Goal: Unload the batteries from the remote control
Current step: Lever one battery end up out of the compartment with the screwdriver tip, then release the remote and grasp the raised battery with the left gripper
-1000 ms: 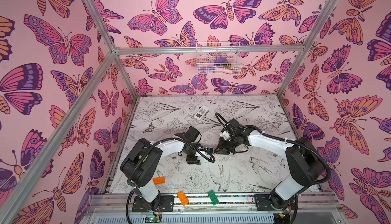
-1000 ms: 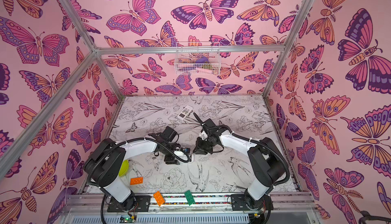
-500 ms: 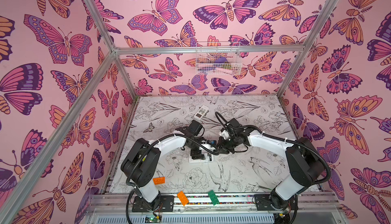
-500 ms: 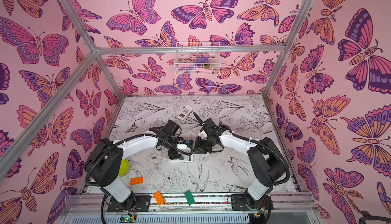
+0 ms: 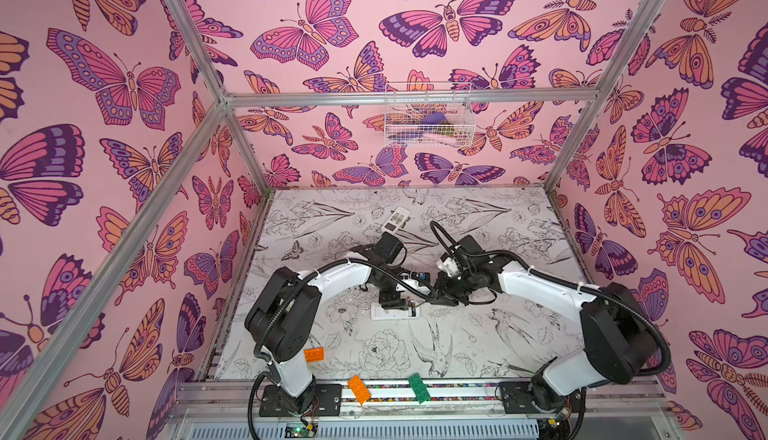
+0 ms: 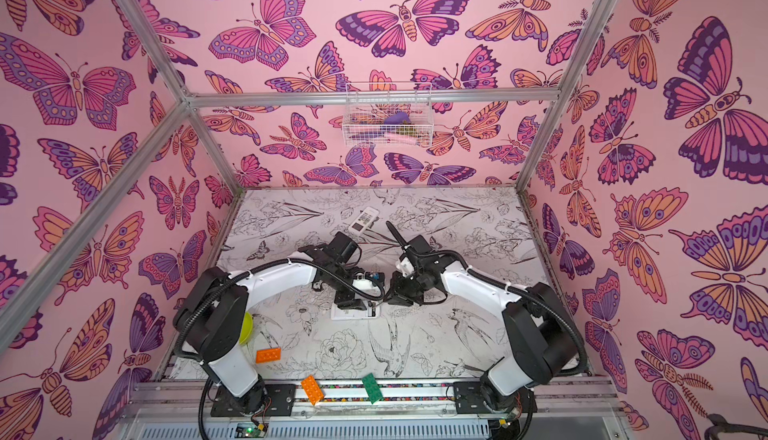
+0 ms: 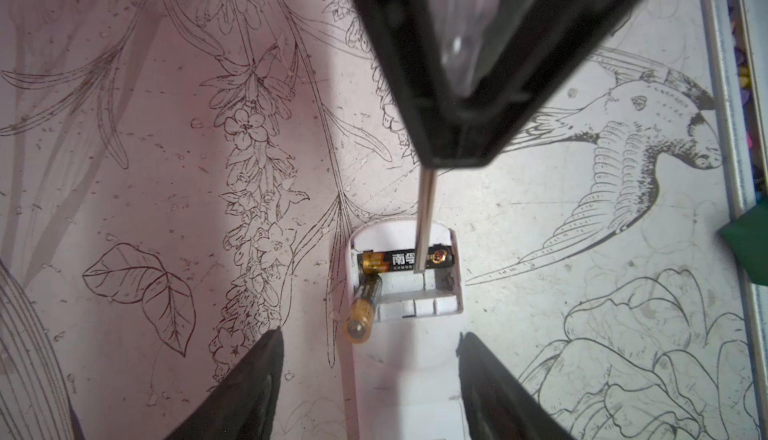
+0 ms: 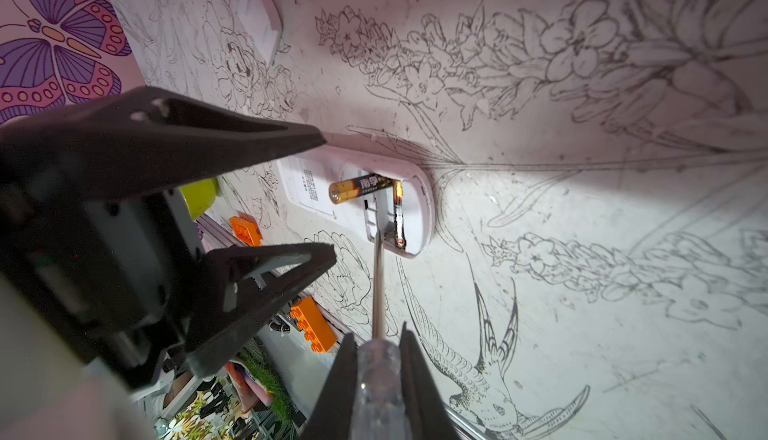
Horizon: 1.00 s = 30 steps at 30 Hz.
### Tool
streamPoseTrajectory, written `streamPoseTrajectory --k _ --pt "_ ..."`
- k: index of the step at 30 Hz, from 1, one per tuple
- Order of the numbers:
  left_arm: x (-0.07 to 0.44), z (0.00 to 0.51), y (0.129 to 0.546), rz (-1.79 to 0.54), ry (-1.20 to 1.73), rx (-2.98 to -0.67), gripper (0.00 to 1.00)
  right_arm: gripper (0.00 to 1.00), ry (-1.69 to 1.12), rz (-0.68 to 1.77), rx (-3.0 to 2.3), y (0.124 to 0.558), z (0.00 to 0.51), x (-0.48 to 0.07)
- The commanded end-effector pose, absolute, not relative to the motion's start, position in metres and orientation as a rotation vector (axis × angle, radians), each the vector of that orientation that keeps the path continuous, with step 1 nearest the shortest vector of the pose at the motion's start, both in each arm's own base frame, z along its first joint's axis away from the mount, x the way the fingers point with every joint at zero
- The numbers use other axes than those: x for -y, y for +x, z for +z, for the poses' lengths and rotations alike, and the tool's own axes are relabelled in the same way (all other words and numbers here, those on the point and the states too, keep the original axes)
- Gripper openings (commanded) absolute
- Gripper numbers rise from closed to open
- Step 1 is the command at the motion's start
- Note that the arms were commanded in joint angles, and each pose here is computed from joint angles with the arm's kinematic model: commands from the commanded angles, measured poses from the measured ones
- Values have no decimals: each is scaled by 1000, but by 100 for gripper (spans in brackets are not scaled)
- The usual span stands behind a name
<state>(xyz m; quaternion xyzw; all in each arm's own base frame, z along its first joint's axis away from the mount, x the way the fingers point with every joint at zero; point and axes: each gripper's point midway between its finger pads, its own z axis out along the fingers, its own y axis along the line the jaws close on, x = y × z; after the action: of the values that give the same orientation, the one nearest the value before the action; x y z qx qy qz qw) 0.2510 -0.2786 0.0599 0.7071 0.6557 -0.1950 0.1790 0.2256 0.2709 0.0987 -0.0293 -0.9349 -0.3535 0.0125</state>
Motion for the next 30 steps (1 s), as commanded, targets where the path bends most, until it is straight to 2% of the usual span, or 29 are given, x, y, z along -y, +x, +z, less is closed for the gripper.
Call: streamPoseTrajectory --k 1,7,12,14,22,30 --pt "281 54 244 -593 2023 -1882 67 0 -104 -1073 2946 221 102 -257" --pt "286 49 244 -600 2006 -1926 63 0 -178 -1051 3017 225 105 -228" --pt "289 46 244 -582 2006 -1940 53 0 -210 -966 3131 232 101 -209" --pt "288 43 245 -563 2010 -1940 47 0 -218 -952 3136 233 98 -207" --pt "288 38 250 -505 1982 -1955 41 0 -231 -953 3143 235 92 -207" --pt "289 41 250 -496 1940 -1967 29 0 -253 -965 3160 233 94 -203"
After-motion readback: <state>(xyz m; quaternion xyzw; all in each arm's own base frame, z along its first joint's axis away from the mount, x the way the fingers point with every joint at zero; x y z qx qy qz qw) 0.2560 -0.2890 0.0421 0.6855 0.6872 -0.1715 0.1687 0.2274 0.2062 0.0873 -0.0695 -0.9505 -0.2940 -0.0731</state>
